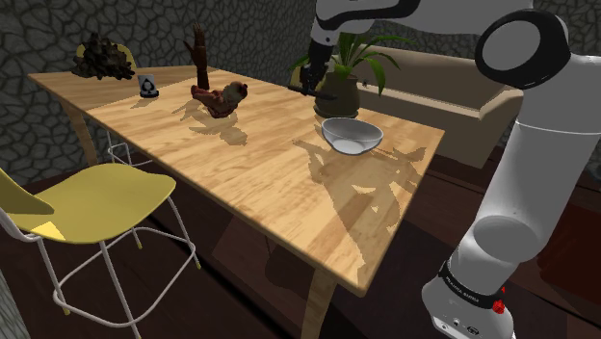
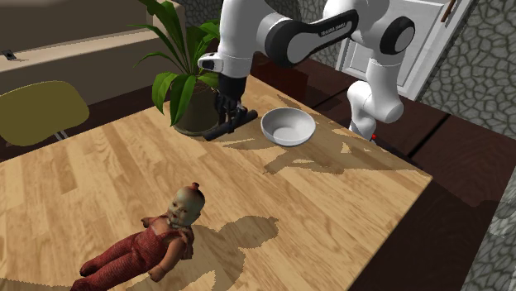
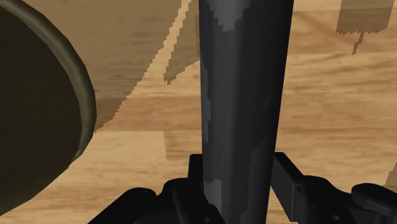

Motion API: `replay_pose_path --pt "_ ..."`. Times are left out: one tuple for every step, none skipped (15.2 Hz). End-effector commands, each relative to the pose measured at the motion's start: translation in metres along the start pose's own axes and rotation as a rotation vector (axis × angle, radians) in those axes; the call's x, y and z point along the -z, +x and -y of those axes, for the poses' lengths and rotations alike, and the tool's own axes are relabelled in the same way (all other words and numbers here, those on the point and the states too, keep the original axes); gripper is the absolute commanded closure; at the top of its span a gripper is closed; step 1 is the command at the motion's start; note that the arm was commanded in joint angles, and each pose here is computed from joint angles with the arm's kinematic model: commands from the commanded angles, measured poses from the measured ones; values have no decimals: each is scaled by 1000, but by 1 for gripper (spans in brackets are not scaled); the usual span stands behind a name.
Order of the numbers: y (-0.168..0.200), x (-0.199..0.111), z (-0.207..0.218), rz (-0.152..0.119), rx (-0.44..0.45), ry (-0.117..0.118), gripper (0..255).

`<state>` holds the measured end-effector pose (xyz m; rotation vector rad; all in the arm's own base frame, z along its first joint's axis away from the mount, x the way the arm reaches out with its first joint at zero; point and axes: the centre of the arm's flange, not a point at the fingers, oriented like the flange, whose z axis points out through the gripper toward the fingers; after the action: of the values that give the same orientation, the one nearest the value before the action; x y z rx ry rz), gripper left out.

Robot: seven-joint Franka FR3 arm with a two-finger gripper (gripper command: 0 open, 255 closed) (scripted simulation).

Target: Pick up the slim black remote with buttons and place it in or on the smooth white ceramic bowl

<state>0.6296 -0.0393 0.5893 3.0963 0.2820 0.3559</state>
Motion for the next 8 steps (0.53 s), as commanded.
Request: replay_pose_path --pt "2 9 1 0 0 0 255" --pt "4 14 1 0 0 0 255" --pt "4 16 1 0 0 0 255" --pt "-9 18 5 0 0 0 255" --pt "-21 21 8 0 0 0 255" --pt "-34 23 12 0 0 0 255" --pt "-46 25 15 0 0 0 255" --pt "-59 27 19 0 0 0 255"
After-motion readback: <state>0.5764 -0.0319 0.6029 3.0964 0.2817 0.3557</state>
